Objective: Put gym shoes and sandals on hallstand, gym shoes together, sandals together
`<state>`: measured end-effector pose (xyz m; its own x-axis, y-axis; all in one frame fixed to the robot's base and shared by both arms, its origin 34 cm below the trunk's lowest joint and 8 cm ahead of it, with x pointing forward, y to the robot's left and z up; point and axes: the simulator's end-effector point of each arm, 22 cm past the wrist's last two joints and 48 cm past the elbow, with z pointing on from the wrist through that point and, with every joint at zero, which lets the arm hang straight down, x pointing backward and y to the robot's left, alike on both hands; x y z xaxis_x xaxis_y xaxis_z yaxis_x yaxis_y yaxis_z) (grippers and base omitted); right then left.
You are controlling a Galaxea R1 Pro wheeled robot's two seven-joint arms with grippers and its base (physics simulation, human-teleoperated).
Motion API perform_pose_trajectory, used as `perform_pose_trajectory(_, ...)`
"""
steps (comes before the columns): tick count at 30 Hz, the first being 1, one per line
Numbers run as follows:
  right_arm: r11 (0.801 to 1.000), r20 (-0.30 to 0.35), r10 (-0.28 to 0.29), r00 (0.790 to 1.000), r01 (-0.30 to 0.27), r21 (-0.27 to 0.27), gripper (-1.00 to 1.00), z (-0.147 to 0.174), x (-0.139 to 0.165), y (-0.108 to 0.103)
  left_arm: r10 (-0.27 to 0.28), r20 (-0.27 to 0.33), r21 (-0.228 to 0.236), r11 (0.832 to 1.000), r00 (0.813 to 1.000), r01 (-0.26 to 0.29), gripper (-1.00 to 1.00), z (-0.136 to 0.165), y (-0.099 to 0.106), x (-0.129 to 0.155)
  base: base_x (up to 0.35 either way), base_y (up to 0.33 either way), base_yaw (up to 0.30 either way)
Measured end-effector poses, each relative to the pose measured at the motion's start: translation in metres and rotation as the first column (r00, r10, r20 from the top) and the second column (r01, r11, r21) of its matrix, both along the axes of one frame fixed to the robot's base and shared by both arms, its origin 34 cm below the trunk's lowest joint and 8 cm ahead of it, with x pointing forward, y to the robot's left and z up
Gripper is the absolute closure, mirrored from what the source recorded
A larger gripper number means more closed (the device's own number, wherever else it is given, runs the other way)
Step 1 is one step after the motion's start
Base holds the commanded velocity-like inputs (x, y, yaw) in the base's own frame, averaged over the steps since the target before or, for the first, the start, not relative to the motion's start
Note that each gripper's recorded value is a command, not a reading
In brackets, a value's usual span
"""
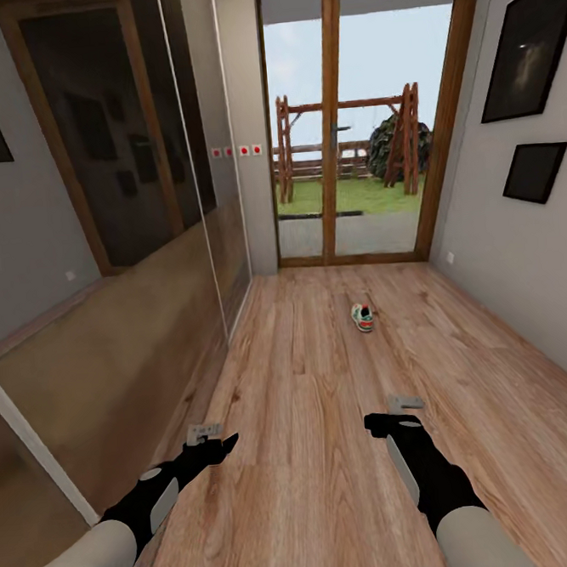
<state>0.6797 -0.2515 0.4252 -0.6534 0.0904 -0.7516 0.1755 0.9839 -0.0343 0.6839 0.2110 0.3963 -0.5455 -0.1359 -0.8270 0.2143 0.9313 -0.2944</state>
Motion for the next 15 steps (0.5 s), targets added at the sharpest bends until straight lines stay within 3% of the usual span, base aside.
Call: perform_pose_trajectory(15,1.000,0.000,0.000,1.000,0.000,0.000,-1.00,0.0000,0.0000,0.0000,0.000,0.000,0.000,1.000,1.000,0.000,-1.00,-0.0001,0.0000,-0.0001,0.346,0.000,0.000)
